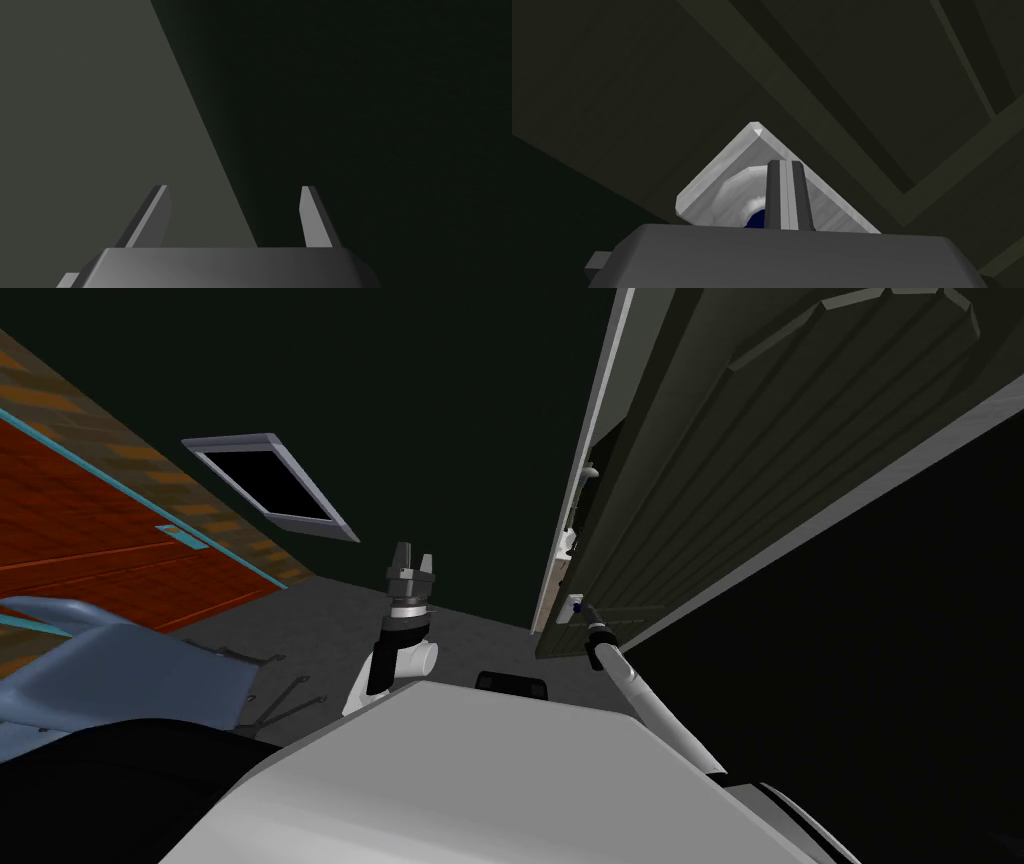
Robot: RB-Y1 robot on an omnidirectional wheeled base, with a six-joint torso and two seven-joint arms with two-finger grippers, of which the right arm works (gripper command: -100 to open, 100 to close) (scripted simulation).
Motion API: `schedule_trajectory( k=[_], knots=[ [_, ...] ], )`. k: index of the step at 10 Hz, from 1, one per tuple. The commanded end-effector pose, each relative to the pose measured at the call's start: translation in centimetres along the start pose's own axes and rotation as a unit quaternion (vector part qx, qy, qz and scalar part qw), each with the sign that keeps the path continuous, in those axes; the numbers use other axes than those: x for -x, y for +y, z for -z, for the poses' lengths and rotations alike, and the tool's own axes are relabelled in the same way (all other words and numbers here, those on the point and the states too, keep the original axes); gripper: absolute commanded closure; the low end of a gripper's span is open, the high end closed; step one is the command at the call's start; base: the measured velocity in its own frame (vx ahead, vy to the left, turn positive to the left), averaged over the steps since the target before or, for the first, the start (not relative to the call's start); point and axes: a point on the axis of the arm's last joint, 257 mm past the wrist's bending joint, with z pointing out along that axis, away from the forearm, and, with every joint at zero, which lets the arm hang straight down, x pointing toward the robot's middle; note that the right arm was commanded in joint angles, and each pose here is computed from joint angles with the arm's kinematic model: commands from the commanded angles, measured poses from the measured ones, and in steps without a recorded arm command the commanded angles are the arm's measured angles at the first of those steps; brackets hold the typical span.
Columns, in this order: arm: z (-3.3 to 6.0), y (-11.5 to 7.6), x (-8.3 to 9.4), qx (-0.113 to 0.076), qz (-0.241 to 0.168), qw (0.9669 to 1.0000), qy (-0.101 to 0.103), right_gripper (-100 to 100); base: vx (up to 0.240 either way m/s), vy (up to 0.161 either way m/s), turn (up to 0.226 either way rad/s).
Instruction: Pull the door open
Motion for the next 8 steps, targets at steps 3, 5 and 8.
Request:
schedule_trajectory(
  k=[3,5,8],
  knots=[
    [0.98,-0.1,0.5,-0.010,0.073,0.9973,0.003,-100,-0.078,-0.055,0.038],
    [1.76,-0.3,0.9,-0.020,0.127,0.9917,0.005,-100,-0.088,-0.060,0.097],
    [2.68,-0.7,1.4,-0.033,0.189,0.9814,0.008,-100,-0.088,-0.035,0.054]
  ],
)
